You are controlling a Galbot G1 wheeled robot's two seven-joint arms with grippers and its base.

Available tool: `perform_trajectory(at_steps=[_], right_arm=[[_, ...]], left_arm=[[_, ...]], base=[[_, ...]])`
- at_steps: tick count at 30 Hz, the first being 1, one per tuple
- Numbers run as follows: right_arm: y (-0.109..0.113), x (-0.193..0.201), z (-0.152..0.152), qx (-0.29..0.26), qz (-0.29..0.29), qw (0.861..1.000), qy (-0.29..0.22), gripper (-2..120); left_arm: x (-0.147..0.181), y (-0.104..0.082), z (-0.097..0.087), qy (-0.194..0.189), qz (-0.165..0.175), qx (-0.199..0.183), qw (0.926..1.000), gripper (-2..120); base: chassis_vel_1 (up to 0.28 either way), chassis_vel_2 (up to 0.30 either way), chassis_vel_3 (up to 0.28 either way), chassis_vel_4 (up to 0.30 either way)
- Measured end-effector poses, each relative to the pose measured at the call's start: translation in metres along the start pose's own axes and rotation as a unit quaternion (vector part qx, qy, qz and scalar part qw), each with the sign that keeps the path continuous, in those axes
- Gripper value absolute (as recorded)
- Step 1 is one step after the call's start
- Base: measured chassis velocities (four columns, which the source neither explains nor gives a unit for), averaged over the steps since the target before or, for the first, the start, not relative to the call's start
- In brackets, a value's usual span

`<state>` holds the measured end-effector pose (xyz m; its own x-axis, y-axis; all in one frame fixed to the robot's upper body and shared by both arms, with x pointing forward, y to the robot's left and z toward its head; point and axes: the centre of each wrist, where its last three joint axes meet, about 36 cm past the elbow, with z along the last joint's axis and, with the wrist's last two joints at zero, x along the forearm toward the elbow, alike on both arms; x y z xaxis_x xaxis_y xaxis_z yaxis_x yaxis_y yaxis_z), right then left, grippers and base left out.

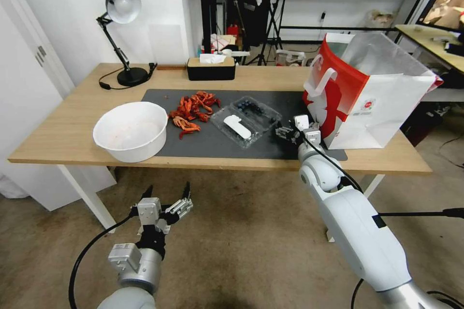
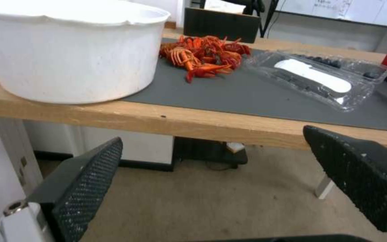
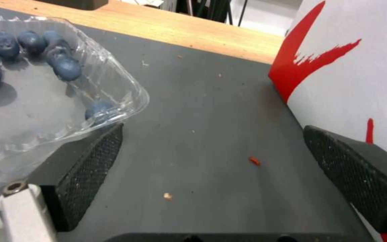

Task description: Close the takeout container lid, then place the container into the takeout bag.

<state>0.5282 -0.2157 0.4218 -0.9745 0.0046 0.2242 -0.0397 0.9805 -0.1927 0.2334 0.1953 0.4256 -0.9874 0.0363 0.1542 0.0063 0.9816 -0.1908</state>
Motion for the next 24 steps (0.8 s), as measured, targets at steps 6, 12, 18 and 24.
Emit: perform_trajectory(at_steps=[6, 12, 18, 24], right_arm=[[-0.001, -0.005, 0.000, -0.002, 0.002, 1.000, 0.004, 100], [-0.003, -0.014, -0.003, -0.004, 0.004, 1.000, 0.003, 100], [-0.004, -0.023, -0.008, -0.006, 0.005, 1.000, 0.002, 100], [-0.005, -0.030, -0.010, -0.007, 0.003, 1.000, 0.004, 100]], left_arm=[[0.000, 0.000, 0.002, -0.001, -0.002, 0.001, 1.0000, 100], [0.000, 0.001, 0.003, -0.002, -0.003, 0.001, 1.0000, 100], [0.001, 0.001, 0.004, -0.002, -0.004, 0.002, 1.0000, 100], [0.001, 0.001, 0.005, -0.002, -0.005, 0.002, 1.0000, 100]], base=[[0.000, 0.000, 0.000, 0.000], [0.000, 0.000, 0.000, 0.000], [0.000, 0.000, 0.000, 0.000], [0.000, 0.000, 0.000, 0.000]])
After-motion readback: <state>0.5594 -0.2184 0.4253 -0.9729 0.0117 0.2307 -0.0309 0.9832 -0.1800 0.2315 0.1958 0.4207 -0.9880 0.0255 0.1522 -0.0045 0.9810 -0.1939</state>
